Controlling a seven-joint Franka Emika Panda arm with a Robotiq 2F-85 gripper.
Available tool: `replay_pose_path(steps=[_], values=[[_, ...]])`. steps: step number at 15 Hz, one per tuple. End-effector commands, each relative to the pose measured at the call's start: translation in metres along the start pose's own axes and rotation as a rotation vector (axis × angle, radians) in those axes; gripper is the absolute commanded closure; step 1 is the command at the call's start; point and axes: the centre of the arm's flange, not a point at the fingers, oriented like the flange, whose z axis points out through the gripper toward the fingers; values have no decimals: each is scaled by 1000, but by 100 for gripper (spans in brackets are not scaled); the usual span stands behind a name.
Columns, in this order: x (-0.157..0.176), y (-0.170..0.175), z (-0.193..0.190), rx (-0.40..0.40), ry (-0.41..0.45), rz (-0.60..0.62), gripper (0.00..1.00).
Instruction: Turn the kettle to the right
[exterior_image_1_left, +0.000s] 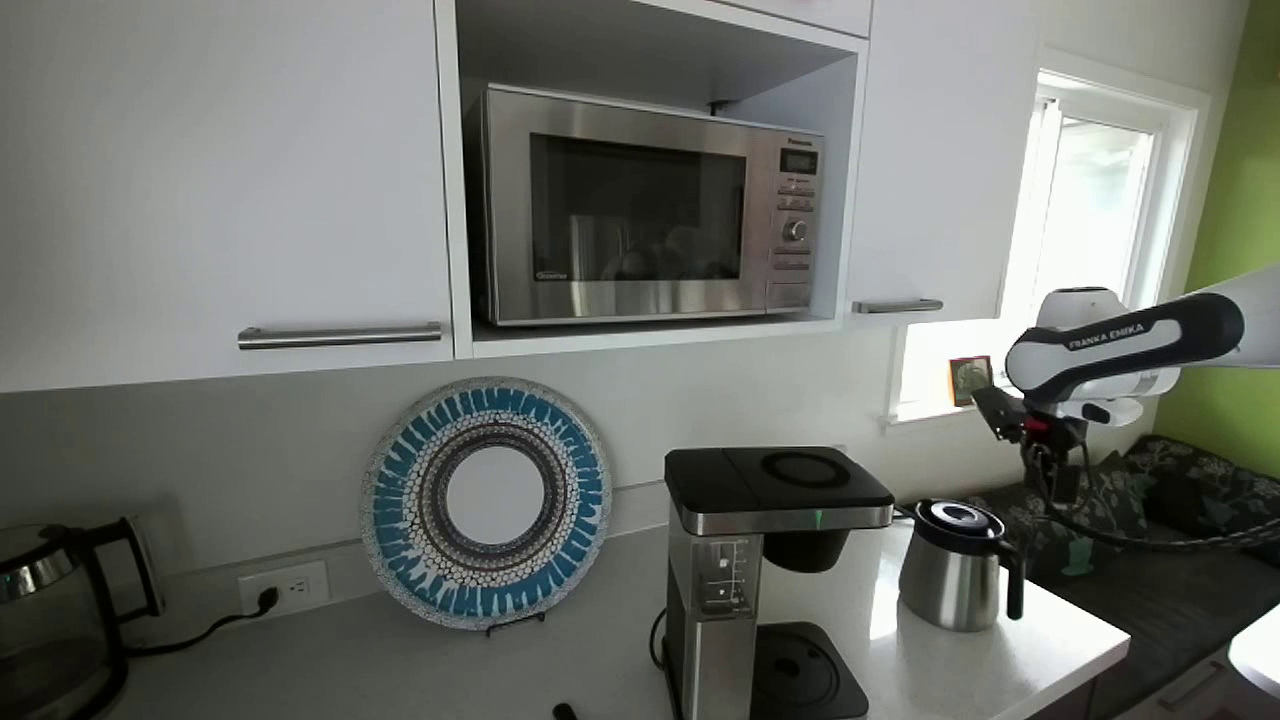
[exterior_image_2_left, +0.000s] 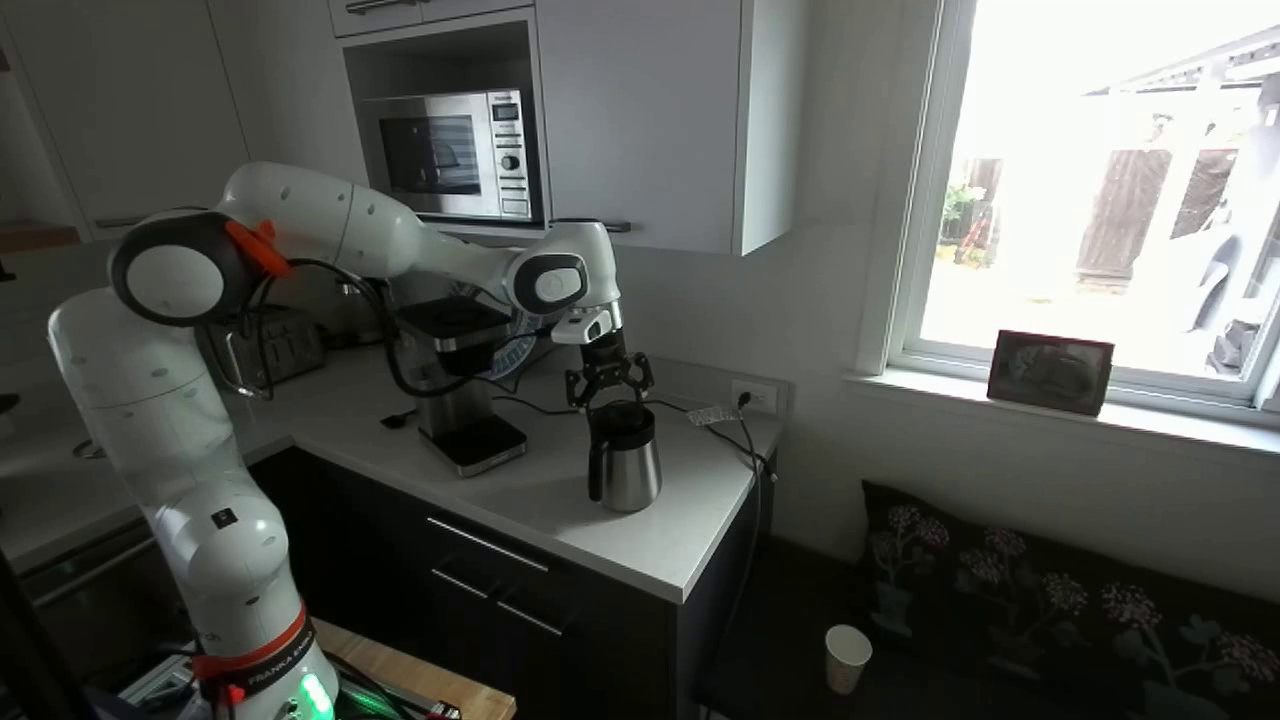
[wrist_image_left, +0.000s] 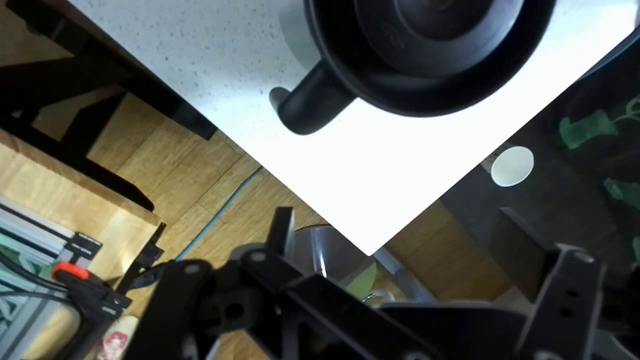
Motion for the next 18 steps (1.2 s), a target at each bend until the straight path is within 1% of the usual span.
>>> replay_pose_path(steps=[1, 3, 4, 10, 11, 12, 15, 18], values=[[21, 10, -7, -10, -13, -204, 0], [26, 12, -13, -2, -21, -321, 0], [15, 1, -9, 8, -6, -231, 0], [14, 0, -11, 11, -6, -245, 0], [15, 3, -18, 23, -44, -331, 0], [19, 4, -29, 36, -60, -411, 0], [31, 3, -46, 58, -96, -574, 0], [39, -2, -63, 94, -155, -735, 0]])
